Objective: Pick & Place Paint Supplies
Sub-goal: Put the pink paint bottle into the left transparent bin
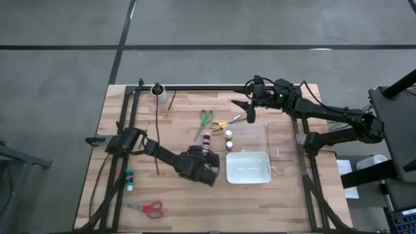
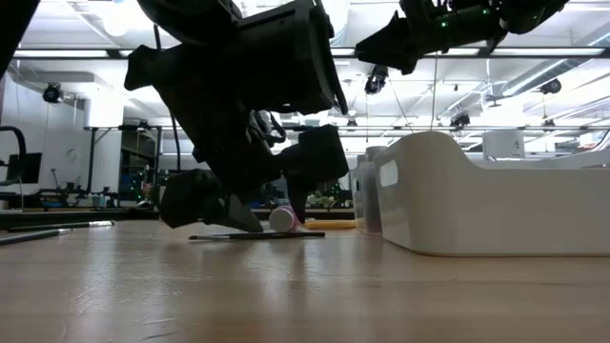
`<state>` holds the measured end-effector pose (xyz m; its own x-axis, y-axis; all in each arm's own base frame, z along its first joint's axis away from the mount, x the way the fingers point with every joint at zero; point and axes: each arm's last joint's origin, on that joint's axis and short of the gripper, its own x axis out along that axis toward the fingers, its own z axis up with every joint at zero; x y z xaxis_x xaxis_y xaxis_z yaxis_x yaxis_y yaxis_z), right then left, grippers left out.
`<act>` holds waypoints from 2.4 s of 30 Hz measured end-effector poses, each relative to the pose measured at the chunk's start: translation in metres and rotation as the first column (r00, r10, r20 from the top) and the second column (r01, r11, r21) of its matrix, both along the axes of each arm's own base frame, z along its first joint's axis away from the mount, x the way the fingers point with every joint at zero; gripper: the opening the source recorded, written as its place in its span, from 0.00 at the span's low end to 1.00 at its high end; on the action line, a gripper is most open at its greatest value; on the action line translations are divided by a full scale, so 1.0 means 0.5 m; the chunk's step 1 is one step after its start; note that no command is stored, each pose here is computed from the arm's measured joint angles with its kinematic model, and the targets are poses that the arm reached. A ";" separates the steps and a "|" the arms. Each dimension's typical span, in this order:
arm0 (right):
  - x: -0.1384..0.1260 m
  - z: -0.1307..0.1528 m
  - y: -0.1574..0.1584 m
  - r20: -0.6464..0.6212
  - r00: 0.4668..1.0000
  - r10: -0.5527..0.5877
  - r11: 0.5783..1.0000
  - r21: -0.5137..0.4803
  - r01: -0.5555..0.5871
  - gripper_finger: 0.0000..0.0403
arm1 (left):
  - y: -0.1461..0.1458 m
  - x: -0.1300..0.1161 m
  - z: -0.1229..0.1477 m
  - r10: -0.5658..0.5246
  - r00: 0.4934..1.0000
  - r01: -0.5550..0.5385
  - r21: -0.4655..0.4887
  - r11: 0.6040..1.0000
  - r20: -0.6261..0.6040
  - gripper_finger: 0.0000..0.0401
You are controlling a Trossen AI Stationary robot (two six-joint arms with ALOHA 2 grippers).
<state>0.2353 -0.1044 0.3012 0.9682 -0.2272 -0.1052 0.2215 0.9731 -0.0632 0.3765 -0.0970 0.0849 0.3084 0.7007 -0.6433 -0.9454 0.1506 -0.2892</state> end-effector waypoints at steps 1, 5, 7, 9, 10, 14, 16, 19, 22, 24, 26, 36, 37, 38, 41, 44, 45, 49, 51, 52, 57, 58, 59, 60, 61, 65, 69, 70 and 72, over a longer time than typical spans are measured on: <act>0.000 0.000 0.000 0.000 1.000 0.000 1.000 0.000 0.000 0.54 | 0.000 0.000 -0.002 -0.006 1.000 0.006 0.007 1.000 -0.007 0.62; 0.000 0.000 0.000 0.000 1.000 0.000 1.000 0.000 0.000 0.54 | 0.001 0.001 -0.003 -0.007 1.000 0.007 0.014 1.000 -0.006 0.60; 0.000 0.000 0.000 0.000 1.000 0.000 1.000 0.000 0.000 0.54 | 0.001 0.001 -0.004 -0.008 1.000 0.008 0.015 1.000 -0.009 0.57; 0.000 0.000 0.000 0.001 1.000 0.000 1.000 0.000 0.000 0.54 | 0.001 0.000 -0.005 -0.007 1.000 0.007 0.016 1.000 -0.013 0.52; 0.000 0.000 0.000 0.001 1.000 0.000 1.000 0.000 0.000 0.54 | 0.002 0.000 -0.005 -0.007 1.000 0.007 0.016 1.000 -0.014 0.49; 0.000 0.000 0.000 0.001 1.000 0.000 1.000 0.000 0.000 0.54 | 0.003 -0.001 -0.006 -0.005 1.000 0.005 0.016 1.000 -0.017 0.39; 0.000 0.000 0.000 0.001 1.000 0.000 1.000 -0.001 0.000 0.54 | 0.003 -0.001 -0.006 -0.005 1.000 0.005 0.014 1.000 -0.018 0.35; 0.000 0.000 0.000 0.001 1.000 -0.001 1.000 -0.001 0.001 0.54 | 0.003 -0.001 -0.006 -0.004 1.000 0.004 0.014 1.000 -0.017 0.31; 0.000 0.000 0.000 0.001 1.000 0.000 1.000 -0.001 0.000 0.54 | 0.003 -0.001 -0.006 -0.004 1.000 0.004 0.014 1.000 -0.016 0.30; 0.000 0.000 0.000 0.001 1.000 0.000 1.000 0.000 0.000 0.54 | 0.003 -0.001 -0.006 -0.003 1.000 0.003 0.013 1.000 -0.015 0.30; 0.000 0.000 0.000 0.001 1.000 0.000 1.000 0.000 0.000 0.54 | 0.003 -0.001 -0.006 -0.003 1.000 0.003 0.013 1.000 -0.014 0.30; 0.000 0.000 0.000 0.001 1.000 -0.001 1.000 -0.001 0.001 0.54 | 0.010 -0.016 0.102 -0.065 0.997 0.059 -0.149 0.987 -0.036 0.29; 0.000 0.000 0.000 0.001 1.000 0.000 1.000 0.000 0.000 0.54 | 0.015 -0.019 0.123 -0.087 0.996 0.079 -0.175 0.981 -0.038 0.29; 0.000 0.000 0.000 0.001 1.000 0.000 1.000 -0.001 0.000 0.54 | 0.022 -0.021 0.147 -0.109 0.994 0.101 -0.198 0.975 -0.029 0.29; 0.000 0.000 0.000 0.001 1.000 0.000 1.000 0.000 0.000 0.54 | 0.049 -0.034 0.217 -0.163 0.987 0.158 -0.282 0.946 0.004 0.29; 0.000 0.000 0.000 0.002 1.000 0.000 1.000 -0.001 0.000 0.54 | 0.083 -0.048 0.281 -0.215 0.974 0.226 -0.427 0.876 0.074 0.29; 0.000 0.000 0.000 0.002 1.000 0.000 1.000 -0.001 0.000 0.54 | 0.096 -0.054 0.300 -0.230 0.968 0.251 -0.482 0.840 0.103 0.29; 0.000 0.000 0.000 0.002 1.000 0.000 1.000 -0.001 0.000 0.54 | 0.161 -0.074 0.346 -0.256 0.947 0.315 -0.721 0.617 0.195 0.29; 0.000 0.001 0.000 0.002 1.000 0.000 1.000 -0.001 0.000 0.54 | 0.196 -0.087 0.356 -0.237 0.948 0.306 -0.818 0.487 0.213 0.29; 0.000 0.001 0.000 0.003 1.000 0.000 1.000 -0.001 0.000 0.54 | 0.213 -0.093 0.356 -0.224 0.953 0.286 -0.856 0.430 0.206 0.29; 0.000 0.000 0.000 0.002 1.000 0.000 1.000 -0.001 0.000 0.54 | 0.282 -0.121 0.350 -0.071 0.992 0.124 -0.948 0.292 0.108 0.29; 0.000 0.001 0.000 0.002 1.000 0.000 1.000 -0.001 0.000 0.54 | 0.291 -0.123 0.349 -0.035 0.995 0.095 -0.954 0.285 0.088 0.29; 0.000 0.001 0.000 0.002 1.000 0.000 1.000 -0.001 0.000 0.54 | 0.300 -0.124 0.348 -0.011 0.997 0.080 -0.956 0.282 0.080 0.29; 0.000 0.001 0.000 0.003 1.000 0.000 1.000 -0.001 0.000 0.54 | 0.309 -0.125 0.347 0.007 0.997 0.073 -0.958 0.278 0.078 0.29; 0.000 0.000 0.000 0.002 1.000 0.000 1.000 -0.001 0.000 0.54 | 0.315 -0.123 0.344 0.015 0.997 0.072 -0.960 0.272 0.079 0.29; 0.000 0.001 0.000 0.002 1.000 0.000 1.000 -0.001 0.000 0.54 | 0.334 -0.110 0.321 0.004 0.996 0.090 -0.978 0.188 0.093 0.29; 0.000 0.001 0.000 0.002 1.000 0.000 1.000 -0.001 0.000 0.54 | 0.346 -0.094 0.278 -0.031 0.997 0.078 -0.995 0.068 0.076 0.29; 0.000 0.000 0.000 0.002 1.000 0.000 1.000 -0.001 0.000 0.54 | 0.351 -0.091 0.268 -0.035 0.997 0.077 -0.996 0.043 0.075 0.29; 0.000 0.001 0.000 0.002 1.000 0.000 1.000 -0.001 0.000 0.54 | 0.366 -0.088 0.251 -0.035 0.997 0.074 -0.997 0.017 0.073 0.29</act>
